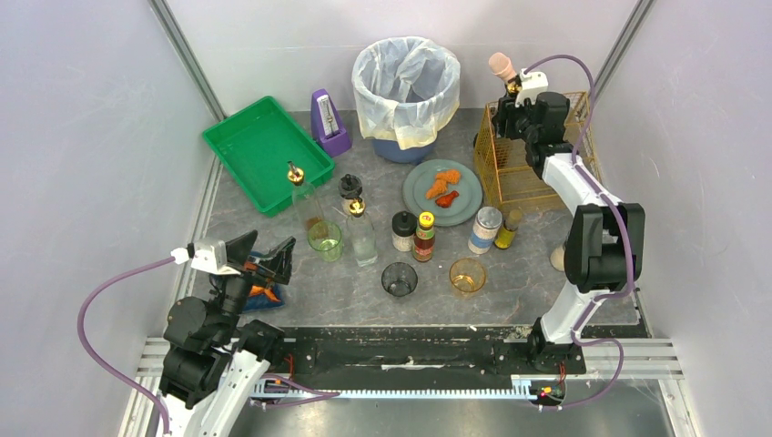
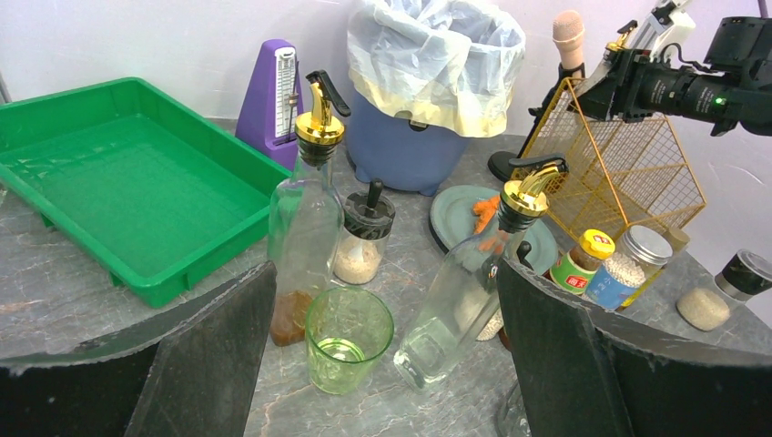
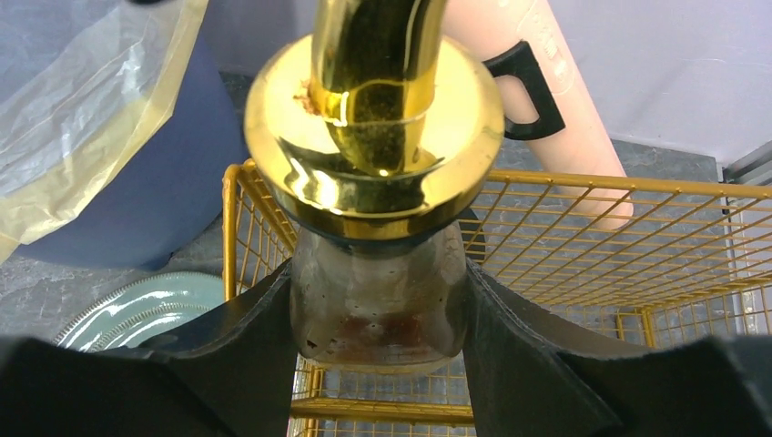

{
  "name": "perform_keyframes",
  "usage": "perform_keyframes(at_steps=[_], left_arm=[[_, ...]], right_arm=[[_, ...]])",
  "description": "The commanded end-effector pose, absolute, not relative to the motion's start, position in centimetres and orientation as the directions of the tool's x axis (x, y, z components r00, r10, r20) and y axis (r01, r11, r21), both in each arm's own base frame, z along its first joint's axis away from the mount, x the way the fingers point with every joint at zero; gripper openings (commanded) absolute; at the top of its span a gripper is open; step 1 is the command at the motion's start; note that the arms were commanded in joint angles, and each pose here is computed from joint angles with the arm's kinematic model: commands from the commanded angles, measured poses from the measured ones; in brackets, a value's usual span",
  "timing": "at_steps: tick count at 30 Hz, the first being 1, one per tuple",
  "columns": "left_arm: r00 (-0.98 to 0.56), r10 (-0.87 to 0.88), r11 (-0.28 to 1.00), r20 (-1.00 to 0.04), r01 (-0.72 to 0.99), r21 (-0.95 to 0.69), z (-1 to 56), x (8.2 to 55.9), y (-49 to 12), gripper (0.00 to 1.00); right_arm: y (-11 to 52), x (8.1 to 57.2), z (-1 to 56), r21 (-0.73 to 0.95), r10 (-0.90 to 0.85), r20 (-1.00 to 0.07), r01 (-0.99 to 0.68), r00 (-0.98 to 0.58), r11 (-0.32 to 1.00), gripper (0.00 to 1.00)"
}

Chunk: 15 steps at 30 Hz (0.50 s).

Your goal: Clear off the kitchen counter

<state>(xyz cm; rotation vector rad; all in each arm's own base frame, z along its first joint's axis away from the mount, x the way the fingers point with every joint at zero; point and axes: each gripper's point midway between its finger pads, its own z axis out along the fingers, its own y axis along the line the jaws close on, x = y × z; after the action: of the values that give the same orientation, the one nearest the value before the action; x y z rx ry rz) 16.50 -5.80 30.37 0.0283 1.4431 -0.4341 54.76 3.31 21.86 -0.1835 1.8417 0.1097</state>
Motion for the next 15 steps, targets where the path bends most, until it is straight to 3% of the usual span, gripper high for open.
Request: perform_keyframes(at_steps=[1,7,15], left_arm=[[0.093,-0.241,0.933,-0.966,0.297,-0.205,30.8,16.6,-5.5,0.96],[0.093,-0.241,0.933,-0.966,0.296,-0.204,30.8,16.6,-5.5,0.96],[0.099,-0.243,0.932,-0.965,0.299,-0.204,30.9,16.5,-5.5,0.96]], right_arm=[[2.8,55.8,25.4,-0.084,-0.109,-0.984,-0.172,-0.141,0.982,0.23],[2.7,55.2,26.9,-0.085,-0.107,-0.987,-0.166,-0.123,0.982,0.63],[2.0,52.6,30.8,-0.075,-0.082,-0.995,-0.110,-0.056,0.991,0.93]])
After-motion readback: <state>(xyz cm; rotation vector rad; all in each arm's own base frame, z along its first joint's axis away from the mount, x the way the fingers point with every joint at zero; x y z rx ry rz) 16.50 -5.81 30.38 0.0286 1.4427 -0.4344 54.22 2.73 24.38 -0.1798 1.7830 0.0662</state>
